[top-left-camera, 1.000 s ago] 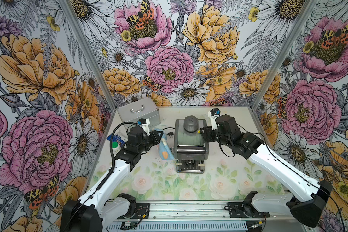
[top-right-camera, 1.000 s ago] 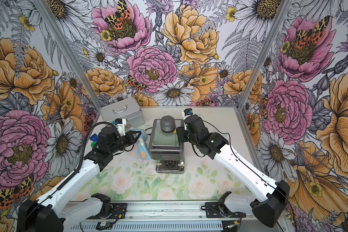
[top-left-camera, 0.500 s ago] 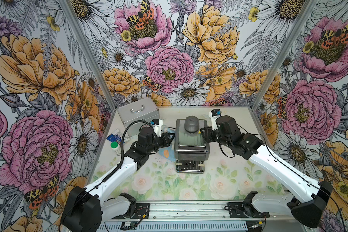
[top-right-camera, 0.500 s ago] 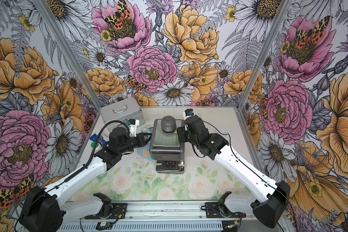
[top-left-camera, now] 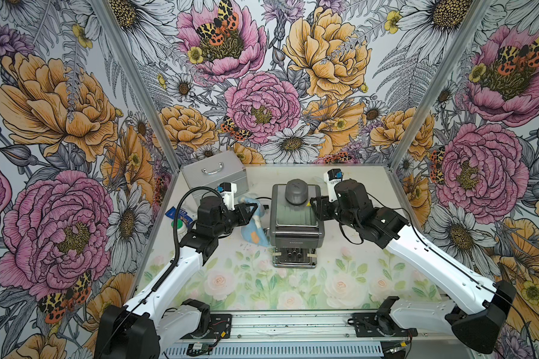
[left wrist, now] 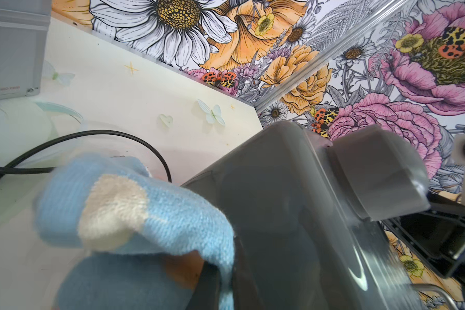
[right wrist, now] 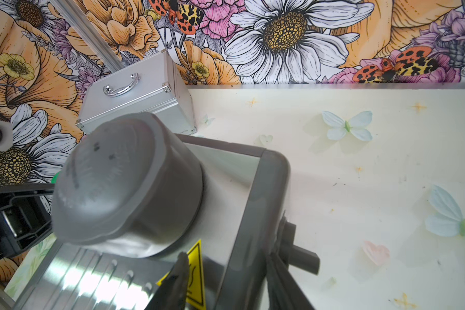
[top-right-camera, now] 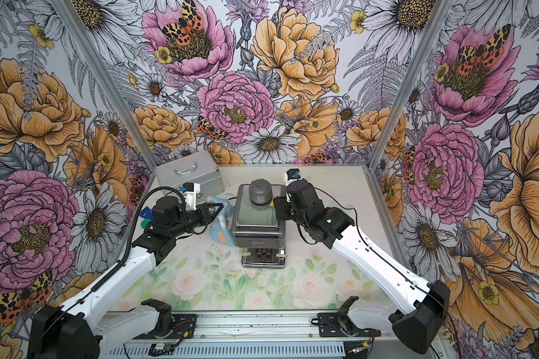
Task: Wipe the surface of a coffee machine
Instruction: Wipe the dirt from the surface of the coffee machine, then adjust the cleaning item, then wipe the dirt from the surface of the coffee machine.
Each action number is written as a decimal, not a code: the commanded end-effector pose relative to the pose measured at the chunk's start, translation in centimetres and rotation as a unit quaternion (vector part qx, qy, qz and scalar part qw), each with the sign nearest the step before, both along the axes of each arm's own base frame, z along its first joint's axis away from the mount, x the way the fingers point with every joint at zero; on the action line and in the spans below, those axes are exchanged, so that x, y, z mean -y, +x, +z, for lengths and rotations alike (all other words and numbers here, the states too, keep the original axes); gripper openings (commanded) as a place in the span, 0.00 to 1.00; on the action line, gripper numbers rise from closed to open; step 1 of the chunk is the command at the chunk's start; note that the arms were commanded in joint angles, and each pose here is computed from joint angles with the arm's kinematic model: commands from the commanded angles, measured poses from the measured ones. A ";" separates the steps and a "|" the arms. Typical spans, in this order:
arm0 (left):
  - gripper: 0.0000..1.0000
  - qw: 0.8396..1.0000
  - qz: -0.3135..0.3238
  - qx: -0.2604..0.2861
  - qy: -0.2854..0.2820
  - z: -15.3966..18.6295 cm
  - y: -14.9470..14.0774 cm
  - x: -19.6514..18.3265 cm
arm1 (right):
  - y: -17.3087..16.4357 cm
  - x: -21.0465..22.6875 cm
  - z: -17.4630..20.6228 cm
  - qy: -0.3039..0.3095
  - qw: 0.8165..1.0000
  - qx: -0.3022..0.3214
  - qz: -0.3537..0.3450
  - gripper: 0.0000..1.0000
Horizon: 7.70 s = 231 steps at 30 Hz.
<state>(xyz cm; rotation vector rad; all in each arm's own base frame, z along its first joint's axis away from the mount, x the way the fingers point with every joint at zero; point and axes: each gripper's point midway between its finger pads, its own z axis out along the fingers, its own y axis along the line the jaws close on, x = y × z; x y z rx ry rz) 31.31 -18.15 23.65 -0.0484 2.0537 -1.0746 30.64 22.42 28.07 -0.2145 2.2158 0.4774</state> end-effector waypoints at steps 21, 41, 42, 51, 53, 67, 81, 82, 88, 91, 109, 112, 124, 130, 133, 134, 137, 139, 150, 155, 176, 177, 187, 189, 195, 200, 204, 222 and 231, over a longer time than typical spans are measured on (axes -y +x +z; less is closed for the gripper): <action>0.00 0.996 -0.023 0.024 0.088 -5.7 0.7 1.7 | -5.4 -1.3 -7.4 -0.040 0.987 -0.131 0.090 0.47; 0.00 0.979 -0.175 0.051 -0.089 -2.2 1.3 8.8 | -5.1 -1.4 -7.4 -0.042 0.987 -0.130 0.086 0.47; 0.00 0.979 -0.173 0.055 -0.096 -1.4 1.1 8.7 | -5.1 -1.5 -7.5 -0.043 0.987 -0.131 0.086 0.47; 0.00 0.982 -0.144 0.089 -0.078 3.0 -1.6 7.8 | -4.7 -1.7 -7.4 -0.047 0.987 -0.130 0.084 0.47; 0.00 0.985 -0.139 0.085 -0.058 2.0 -2.1 8.0 | -4.6 -1.7 -7.4 -0.048 0.987 -0.129 0.084 0.47; 0.00 0.985 -0.168 -0.020 -0.046 -8.5 -0.5 11.3 | -4.8 -2.0 -7.9 -0.049 0.986 -0.136 0.085 0.47; 0.00 0.988 -0.149 0.050 -0.001 -0.6 -2.3 9.6 | -4.5 -2.3 -6.3 -0.041 0.988 -0.116 0.087 0.47; 0.00 0.987 -0.145 0.064 0.010 0.7 -2.4 9.3 | -4.5 -2.3 -6.2 -0.041 0.989 -0.115 0.087 0.47; 0.00 0.988 -0.083 0.097 0.086 4.1 -2.8 5.8 | -4.4 -2.6 -5.8 -0.039 0.989 -0.111 0.089 0.47; 0.00 0.988 -0.045 0.098 0.109 4.6 -3.2 3.8 | -4.3 -2.7 -5.4 -0.039 0.990 -0.105 0.090 0.47; 0.00 0.979 -0.071 0.187 0.049 15.8 -9.9 3.3 | -5.0 -0.3 -4.2 -0.027 0.994 -0.083 0.066 0.50; 0.00 0.975 -0.091 0.199 0.036 17.4 -11.0 4.0 | -5.1 0.6 -3.9 -0.027 0.995 -0.079 0.056 0.52; 0.00 0.965 -0.163 0.205 0.019 19.6 -13.7 7.8 | -10.6 -0.1 5.1 0.053 0.988 -0.003 0.147 0.58; 0.00 0.962 -0.181 0.202 0.026 19.3 -14.9 9.8 | -14.5 -2.1 9.1 0.126 0.967 0.023 0.220 0.58; 0.00 0.958 -0.197 0.205 0.032 19.2 -15.7 10.9 | -16.6 -3.2 11.7 0.193 0.943 0.039 0.268 0.60; 0.00 0.958 -0.200 0.205 0.033 19.1 -15.8 11.2 | -17.0 -3.6 12.2 0.210 0.937 0.042 0.277 0.61; 0.00 0.955 -0.206 0.211 0.038 19.4 -16.2 12.1 | -17.4 -5.3 12.2 0.231 0.925 0.034 0.302 0.63; 0.00 0.953 -0.211 0.214 0.039 19.5 -16.4 12.5 | -17.5 -6.3 11.8 0.224 0.923 0.031 0.311 0.64; 0.00 0.950 -0.221 0.218 0.020 19.8 -17.0 12.6 | -15.5 -8.7 8.4 0.173 0.942 0.028 0.288 0.55; 0.00 0.953 -0.216 0.211 0.024 19.0 -16.8 12.4 | -14.6 -7.4 9.1 0.171 0.950 0.056 0.253 0.36; 0.00 0.956 -0.225 0.185 0.038 16.3 -16.7 13.1 | -14.1 -4.8 11.2 0.186 0.953 0.113 0.212 0.03; 0.00 0.956 -0.227 0.180 0.040 15.8 -16.7 13.2 | -14.1 -4.6 11.4 0.192 0.951 0.116 0.211 0.00; 0.58 0.969 -0.176 0.162 0.054 13.6 -16.0 10.4 | -15.4 -4.7 7.8 0.197 0.954 0.070 0.215 0.00; 0.62 0.973 -0.149 0.169 0.057 14.0 -15.5 8.9 | -15.9 -4.5 7.0 0.191 0.956 0.063 0.214 0.00; 0.67 0.980 -0.045 0.167 0.096 14.6 -11.0 4.1 | -17.9 -6.0 4.3 0.156 0.960 0.043 0.227 0.00; 0.54 0.983 -0.035 0.114 0.140 11.1 -6.8 5.2 | -19.1 -8.6 2.7 0.107 0.967 0.056 0.226 0.00; 0.51 0.980 -0.022 0.090 0.176 8.3 -5.3 6.3 | -18.5 -10.0 0.9 0.072 0.976 0.064 0.196 0.00; 0.50 0.972 -0.041 0.087 0.216 4.7 -4.8 8.3 | -14.9 -12.2 0.3 0.015 0.985 0.117 0.128 0.00; 0.56 0.974 -0.056 0.091 0.200 5.3 -5.5 8.2 | -13.8 -8.1 -1.6 0.027 0.993 0.102 0.062 0.00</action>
